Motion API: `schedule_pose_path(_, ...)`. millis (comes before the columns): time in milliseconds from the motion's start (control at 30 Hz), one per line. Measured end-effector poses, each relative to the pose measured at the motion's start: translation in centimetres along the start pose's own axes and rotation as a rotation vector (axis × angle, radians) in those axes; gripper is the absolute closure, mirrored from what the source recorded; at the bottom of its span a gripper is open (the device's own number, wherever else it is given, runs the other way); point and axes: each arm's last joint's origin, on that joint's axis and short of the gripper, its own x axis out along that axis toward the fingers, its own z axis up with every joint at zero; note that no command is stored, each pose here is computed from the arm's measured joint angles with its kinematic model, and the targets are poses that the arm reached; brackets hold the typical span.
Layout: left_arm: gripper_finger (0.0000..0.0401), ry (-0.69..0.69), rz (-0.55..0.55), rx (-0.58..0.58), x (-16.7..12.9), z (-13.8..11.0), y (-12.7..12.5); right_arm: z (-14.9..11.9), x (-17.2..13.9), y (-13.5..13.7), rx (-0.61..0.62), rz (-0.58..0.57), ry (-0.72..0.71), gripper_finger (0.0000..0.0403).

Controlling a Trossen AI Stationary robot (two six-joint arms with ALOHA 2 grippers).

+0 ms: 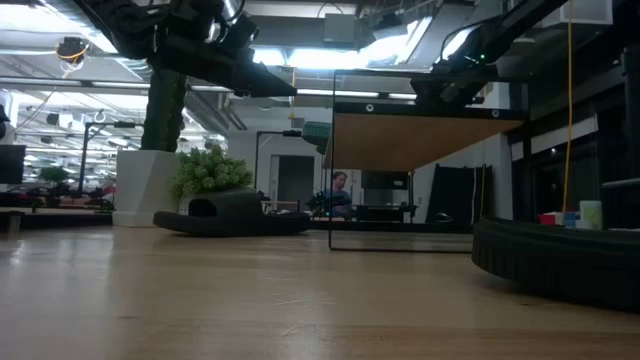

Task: Pick and place slides into the shelf
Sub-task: Adjust the green slides on the shelf

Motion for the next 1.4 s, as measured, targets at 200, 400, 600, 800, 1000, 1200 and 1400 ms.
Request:
schedule_pose_path(200,0.0401,0.0,0.0,0.0,0.0,0.0,0.0,0.02,0.14,0.02,-0.001,0.015,0.002,0.0265)
schedule_pose_path(400,0.0401,0.0,0.0,0.0,0.0,0.0,0.0,0.04,0.14,0.21,-0.003,0.075,0.002,0.0265)
schedule_pose_path(600,0.0401,0.0,0.0,0.003,0.0,0.0,0.0,0.04,0.13,0.26,-0.003,0.092,0.003,0.0265)
schedule_pose_path(800,0.0401,0.0,0.0,0.003,0.0,0.0,0.0,0.02,0.13,0.28,-0.002,0.102,0.004,0.0265)
schedule_pose_path(1000,0.0401,0.0,0.0,0.004,0.0,0.0,0.0,0.01,0.13,0.29,0.022,0.102,0.006,0.0265)
schedule_pose_path(1200,0.0401,0.0,0.0,0.005,0.0,0.0,0.0,0.0,0.14,0.27,0.024,0.102,0.008,0.0265)
schedule_pose_path(1400,0.0401,0.0,0.0,0.006,0.0,0.0,0.0,0.01,0.77,-0.3,0.03,0.102,0.025,0.0265)
